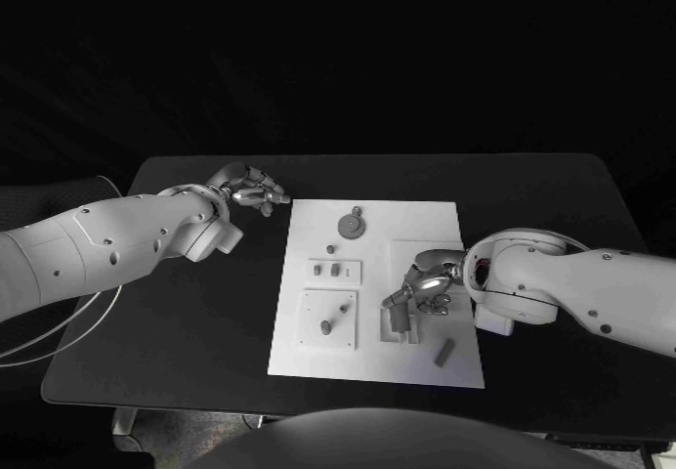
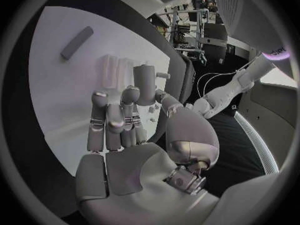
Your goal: Assemble the parts on the task board
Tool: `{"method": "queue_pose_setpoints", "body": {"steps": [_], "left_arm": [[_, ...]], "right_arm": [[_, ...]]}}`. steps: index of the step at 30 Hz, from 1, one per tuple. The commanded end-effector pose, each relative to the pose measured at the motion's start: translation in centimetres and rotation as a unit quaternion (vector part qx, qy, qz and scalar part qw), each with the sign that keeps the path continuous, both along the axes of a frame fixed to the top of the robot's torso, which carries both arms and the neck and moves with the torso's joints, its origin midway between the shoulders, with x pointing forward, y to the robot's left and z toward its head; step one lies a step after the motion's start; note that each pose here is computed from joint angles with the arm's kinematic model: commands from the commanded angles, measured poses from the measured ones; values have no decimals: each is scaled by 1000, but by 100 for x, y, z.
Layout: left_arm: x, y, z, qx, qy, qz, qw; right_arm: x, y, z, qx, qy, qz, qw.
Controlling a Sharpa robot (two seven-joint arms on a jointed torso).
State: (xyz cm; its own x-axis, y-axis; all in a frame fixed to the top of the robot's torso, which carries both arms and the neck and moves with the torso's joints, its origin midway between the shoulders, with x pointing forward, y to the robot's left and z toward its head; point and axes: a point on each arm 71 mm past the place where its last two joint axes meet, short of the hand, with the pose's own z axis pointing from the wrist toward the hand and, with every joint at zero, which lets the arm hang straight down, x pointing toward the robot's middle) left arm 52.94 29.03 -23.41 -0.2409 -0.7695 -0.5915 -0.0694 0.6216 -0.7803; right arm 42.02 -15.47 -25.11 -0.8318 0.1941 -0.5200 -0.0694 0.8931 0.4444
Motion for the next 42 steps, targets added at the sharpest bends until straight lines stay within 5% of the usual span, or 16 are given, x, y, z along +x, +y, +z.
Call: {"method": "queue_pose_setpoints", "body": {"steps": [1, 20, 42], "left_arm": [[-2, -26, 4, -2, 1, -8, 1000], [-5, -24, 3, -2, 1, -8, 1000], [-7, -10, 3, -1, 2, -7, 1000]], "right_arm": [[-10, 33, -24, -5, 0, 13, 1000], [-81, 70, -89, -26, 23, 30, 999], [-62, 55, -178, -38, 24, 9, 999]]}}
